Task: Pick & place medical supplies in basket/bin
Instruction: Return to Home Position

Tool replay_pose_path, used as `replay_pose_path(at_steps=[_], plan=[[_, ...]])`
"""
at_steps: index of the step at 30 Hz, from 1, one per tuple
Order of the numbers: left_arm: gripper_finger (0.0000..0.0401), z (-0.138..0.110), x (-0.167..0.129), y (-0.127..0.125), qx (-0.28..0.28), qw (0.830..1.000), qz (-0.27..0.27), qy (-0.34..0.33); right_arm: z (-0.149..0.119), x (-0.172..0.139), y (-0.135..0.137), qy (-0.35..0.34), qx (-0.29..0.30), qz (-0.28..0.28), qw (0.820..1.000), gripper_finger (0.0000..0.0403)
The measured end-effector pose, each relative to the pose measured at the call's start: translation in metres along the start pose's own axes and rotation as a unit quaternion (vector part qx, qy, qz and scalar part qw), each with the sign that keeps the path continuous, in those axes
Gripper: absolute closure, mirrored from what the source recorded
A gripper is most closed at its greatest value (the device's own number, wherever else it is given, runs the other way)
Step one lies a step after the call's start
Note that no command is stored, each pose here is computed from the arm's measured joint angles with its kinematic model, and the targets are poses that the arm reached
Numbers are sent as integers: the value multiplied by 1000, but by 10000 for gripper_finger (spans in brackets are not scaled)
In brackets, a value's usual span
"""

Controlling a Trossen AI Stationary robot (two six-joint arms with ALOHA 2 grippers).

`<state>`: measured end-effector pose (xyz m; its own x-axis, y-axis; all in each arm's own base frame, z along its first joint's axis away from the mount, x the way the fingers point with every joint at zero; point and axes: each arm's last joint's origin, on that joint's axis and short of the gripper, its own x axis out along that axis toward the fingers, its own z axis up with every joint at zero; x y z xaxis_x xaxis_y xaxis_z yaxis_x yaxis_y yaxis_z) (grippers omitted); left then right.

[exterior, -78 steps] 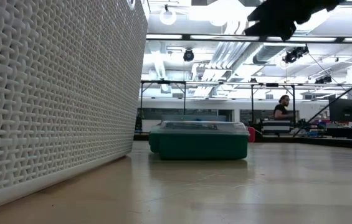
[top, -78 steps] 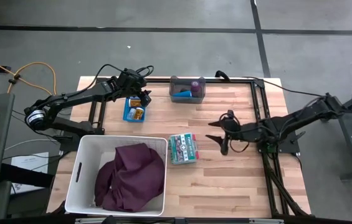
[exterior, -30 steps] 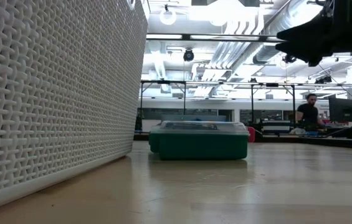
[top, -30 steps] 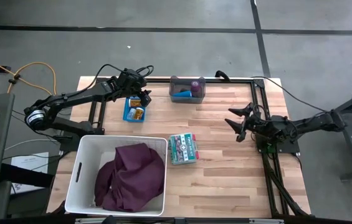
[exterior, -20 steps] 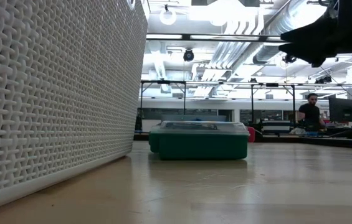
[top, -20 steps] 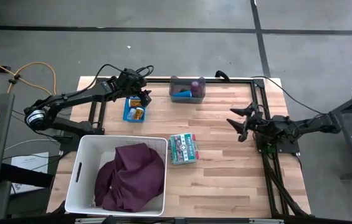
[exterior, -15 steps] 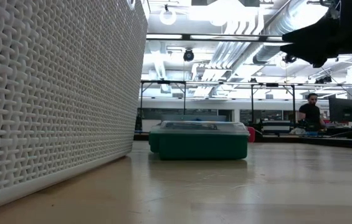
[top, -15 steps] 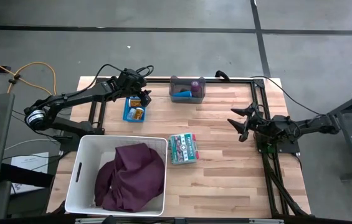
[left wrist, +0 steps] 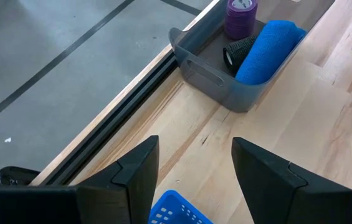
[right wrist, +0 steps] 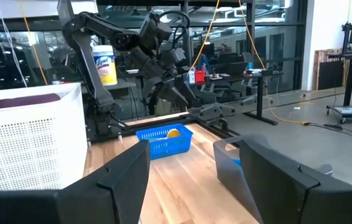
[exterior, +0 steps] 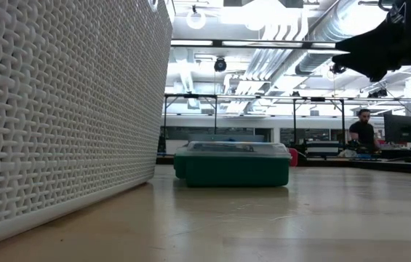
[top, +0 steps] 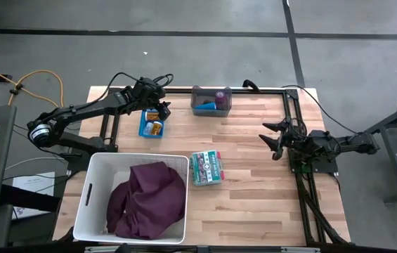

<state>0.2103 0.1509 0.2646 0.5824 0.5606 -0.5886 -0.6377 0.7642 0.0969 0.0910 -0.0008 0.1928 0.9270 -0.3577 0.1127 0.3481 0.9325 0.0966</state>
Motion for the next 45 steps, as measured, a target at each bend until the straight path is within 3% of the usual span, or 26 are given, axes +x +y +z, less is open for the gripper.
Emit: replay_pose_path(at_steps=[21, 32, 45], plan=[[207, 0, 0, 0, 0, 1000, 0, 0, -5, -1, 4, 30, 14, 72, 997, 167], [207, 0, 0, 0, 0, 1000, 0, 0, -10, -2, 8, 52, 11, 152, 987, 167], [207, 0, 0, 0, 0, 1000, 0, 0, -21, -1, 10, 39, 24, 172, 984, 167]])
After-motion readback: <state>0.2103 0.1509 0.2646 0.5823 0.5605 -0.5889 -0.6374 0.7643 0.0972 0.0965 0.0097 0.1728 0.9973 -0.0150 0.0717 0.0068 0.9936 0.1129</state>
